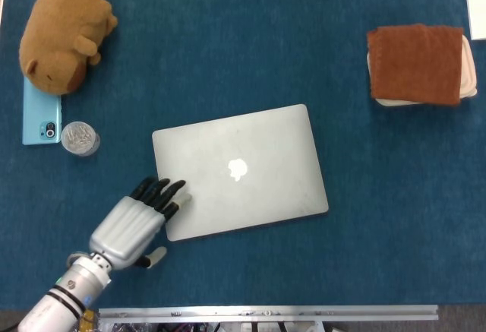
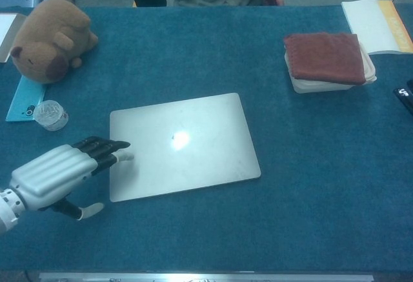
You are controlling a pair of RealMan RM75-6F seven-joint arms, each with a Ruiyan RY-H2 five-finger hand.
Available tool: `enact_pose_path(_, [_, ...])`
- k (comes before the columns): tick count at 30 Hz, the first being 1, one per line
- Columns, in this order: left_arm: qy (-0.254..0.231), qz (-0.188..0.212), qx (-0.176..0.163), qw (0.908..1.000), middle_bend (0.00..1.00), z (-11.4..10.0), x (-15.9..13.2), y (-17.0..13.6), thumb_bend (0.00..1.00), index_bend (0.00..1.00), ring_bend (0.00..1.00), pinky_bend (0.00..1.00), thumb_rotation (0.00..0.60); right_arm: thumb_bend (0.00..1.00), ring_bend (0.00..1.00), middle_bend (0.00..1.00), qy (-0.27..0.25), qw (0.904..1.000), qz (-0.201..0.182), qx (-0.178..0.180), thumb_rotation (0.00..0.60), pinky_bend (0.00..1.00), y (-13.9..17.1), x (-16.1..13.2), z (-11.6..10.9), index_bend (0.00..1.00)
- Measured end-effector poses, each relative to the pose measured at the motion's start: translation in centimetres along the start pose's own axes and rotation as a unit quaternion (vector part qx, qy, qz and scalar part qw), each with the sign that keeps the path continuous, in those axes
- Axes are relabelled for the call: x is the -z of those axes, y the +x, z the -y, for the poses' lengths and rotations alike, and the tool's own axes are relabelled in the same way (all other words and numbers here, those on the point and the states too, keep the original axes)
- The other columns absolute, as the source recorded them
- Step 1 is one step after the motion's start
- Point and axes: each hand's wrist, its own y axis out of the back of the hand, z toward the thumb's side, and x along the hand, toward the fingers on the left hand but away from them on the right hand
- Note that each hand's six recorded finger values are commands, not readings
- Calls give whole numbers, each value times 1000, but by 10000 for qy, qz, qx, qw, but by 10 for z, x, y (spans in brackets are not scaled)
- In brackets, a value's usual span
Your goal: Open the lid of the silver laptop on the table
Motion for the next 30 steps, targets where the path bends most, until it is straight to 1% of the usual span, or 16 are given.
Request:
enact_pose_path(9, [-106,295,-167,9994,0,3,-20,21,295,0,0,0,538,296,76,151,-18,10000,75,42,600,91,3,7,-4,135])
enact_pose_path(15, [-91,417,-213,9989,0,6,-27,32,295,0,0,0,542,294,76,151,-42,9999,115,77,600,91,5,11,-8,135])
enact_pose_path(30, [-101,433,-200,9988,0,15,-29,48,294,0,0,0,577,294,76,150,-84,9998,164,119,600,91,9,14,-13,135])
